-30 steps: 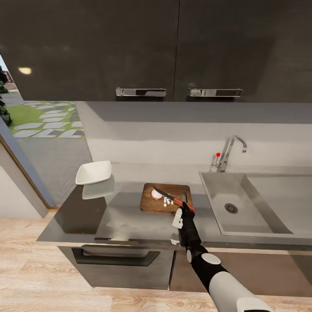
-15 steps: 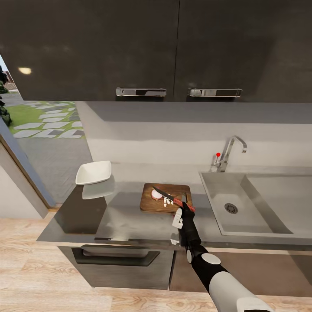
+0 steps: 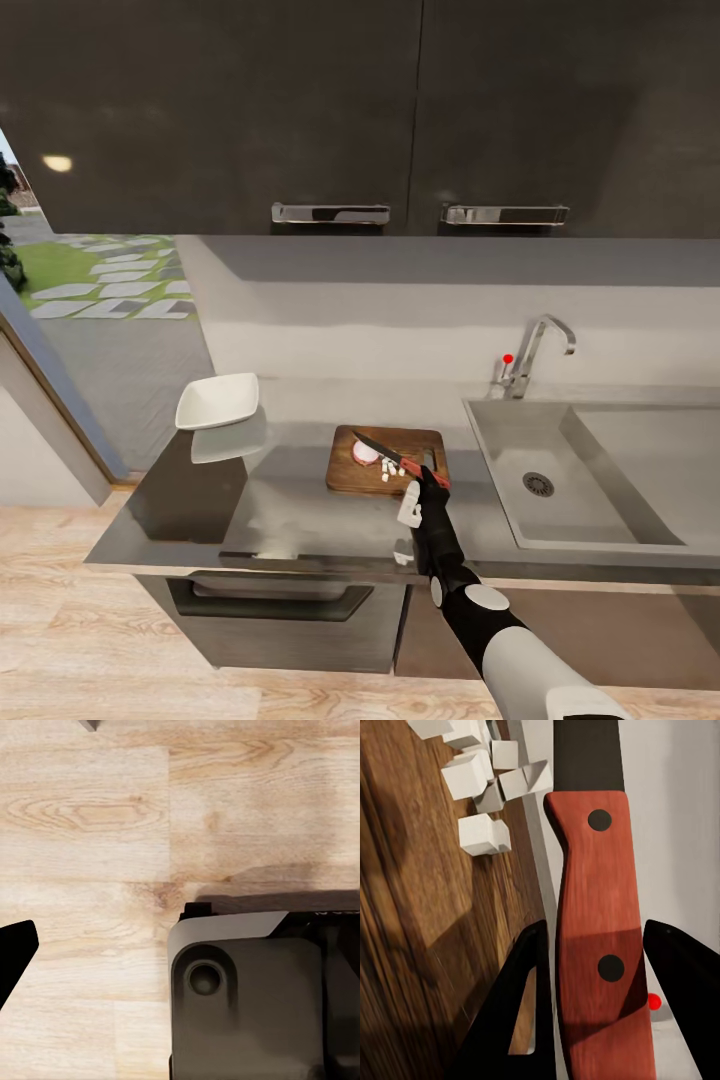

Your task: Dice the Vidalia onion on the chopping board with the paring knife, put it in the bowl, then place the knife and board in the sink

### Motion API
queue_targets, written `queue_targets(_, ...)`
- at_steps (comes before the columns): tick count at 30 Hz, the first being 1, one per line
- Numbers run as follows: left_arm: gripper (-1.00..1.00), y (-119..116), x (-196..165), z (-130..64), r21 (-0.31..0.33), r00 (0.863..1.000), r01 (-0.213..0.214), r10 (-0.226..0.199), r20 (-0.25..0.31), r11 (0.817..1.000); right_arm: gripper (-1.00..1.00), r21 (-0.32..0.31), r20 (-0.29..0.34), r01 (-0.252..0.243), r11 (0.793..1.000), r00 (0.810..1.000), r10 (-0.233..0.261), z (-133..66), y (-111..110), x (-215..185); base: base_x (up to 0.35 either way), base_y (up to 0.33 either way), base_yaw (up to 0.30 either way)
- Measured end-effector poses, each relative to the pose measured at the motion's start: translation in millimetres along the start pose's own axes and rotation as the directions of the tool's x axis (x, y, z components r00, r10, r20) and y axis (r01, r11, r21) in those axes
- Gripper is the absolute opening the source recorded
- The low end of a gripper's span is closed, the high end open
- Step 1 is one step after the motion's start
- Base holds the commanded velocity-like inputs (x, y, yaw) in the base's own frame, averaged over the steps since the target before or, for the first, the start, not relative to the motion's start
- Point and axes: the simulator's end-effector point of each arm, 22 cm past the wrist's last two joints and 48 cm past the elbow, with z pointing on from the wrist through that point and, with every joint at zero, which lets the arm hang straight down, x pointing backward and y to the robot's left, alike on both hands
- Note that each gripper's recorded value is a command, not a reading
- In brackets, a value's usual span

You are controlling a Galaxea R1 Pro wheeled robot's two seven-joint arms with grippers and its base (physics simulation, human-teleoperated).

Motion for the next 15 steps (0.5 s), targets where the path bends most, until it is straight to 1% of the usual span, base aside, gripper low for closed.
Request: queue_targets(15, 1.00, 0.1, -0.2, 0.0, 0.000, 1.000, 0.000, 0.000, 0.001, 1.000, -1.00, -0.002, 0.002, 0.007, 1.000, 1.000, -0.007, -0.1, 0.4, -0.9, 0.000, 0.000, 0.000)
